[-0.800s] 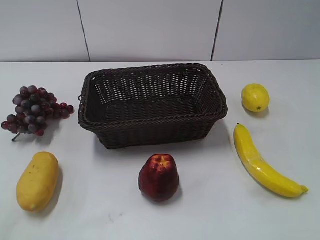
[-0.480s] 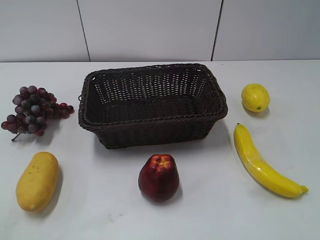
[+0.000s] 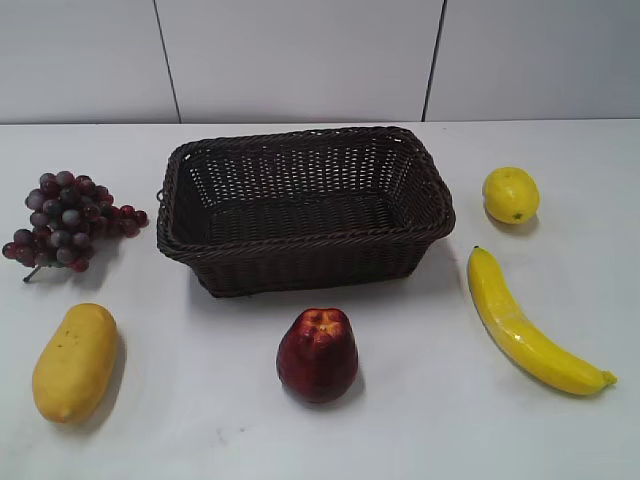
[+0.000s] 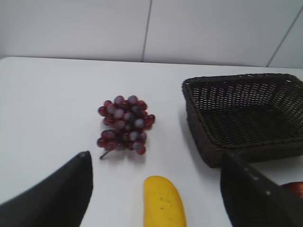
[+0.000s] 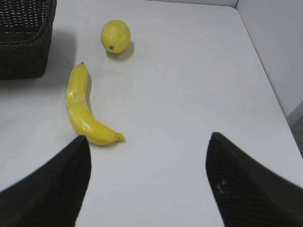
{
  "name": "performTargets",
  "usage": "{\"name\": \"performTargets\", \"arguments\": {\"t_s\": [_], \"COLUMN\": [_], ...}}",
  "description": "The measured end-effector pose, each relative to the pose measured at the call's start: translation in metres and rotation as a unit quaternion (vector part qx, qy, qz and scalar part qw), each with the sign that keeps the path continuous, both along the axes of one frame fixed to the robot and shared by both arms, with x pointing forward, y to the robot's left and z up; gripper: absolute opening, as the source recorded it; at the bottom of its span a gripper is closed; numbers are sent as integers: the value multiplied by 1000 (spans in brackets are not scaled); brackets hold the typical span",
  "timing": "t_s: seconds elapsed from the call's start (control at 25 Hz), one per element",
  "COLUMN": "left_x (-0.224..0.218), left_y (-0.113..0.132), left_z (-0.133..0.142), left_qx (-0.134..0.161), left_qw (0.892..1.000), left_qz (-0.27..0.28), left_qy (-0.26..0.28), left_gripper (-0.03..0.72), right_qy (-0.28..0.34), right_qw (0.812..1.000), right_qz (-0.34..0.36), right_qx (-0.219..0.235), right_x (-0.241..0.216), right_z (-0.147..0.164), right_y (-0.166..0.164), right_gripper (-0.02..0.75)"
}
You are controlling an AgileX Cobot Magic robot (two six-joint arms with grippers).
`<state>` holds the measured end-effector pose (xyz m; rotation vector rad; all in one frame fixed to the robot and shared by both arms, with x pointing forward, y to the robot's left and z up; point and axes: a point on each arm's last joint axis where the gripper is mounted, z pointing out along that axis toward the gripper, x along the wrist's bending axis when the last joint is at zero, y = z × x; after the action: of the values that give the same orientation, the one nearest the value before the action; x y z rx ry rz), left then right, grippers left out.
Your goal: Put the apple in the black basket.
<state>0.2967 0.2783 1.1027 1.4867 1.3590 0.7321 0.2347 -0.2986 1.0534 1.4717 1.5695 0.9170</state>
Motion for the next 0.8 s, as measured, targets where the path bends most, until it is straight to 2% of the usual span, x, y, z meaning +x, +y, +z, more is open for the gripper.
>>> {"name": "performTargets", "arguments": {"t_s": [0.2,0.32,0.44,0.64,0.8], "left_x": [55,86,110,129,130], "left_y": [-15,-27,-48,-106,-155], "left_z": [10,17,23,13,-22], "left_qx": [-32,-22,0,61,119], "left_qw": [995,988,977,944,911], "left_qz": [-76,-130,-191,-304,-363], "left_qy": [52,77,95,114,156], "left_gripper": [629,625,624,621,618], "right_qy": [0,0,0,0,0], "right_qw": [1000,1000,1000,1000,1000], "right_qz": [0,0,0,0,0], "right_qx": [0,0,0,0,0], "right_x": [0,0,0,0,0], "right_z": [0,0,0,0,0], "right_y": [0,0,0,0,0], "right_gripper": [571,571,571,571,571]}}
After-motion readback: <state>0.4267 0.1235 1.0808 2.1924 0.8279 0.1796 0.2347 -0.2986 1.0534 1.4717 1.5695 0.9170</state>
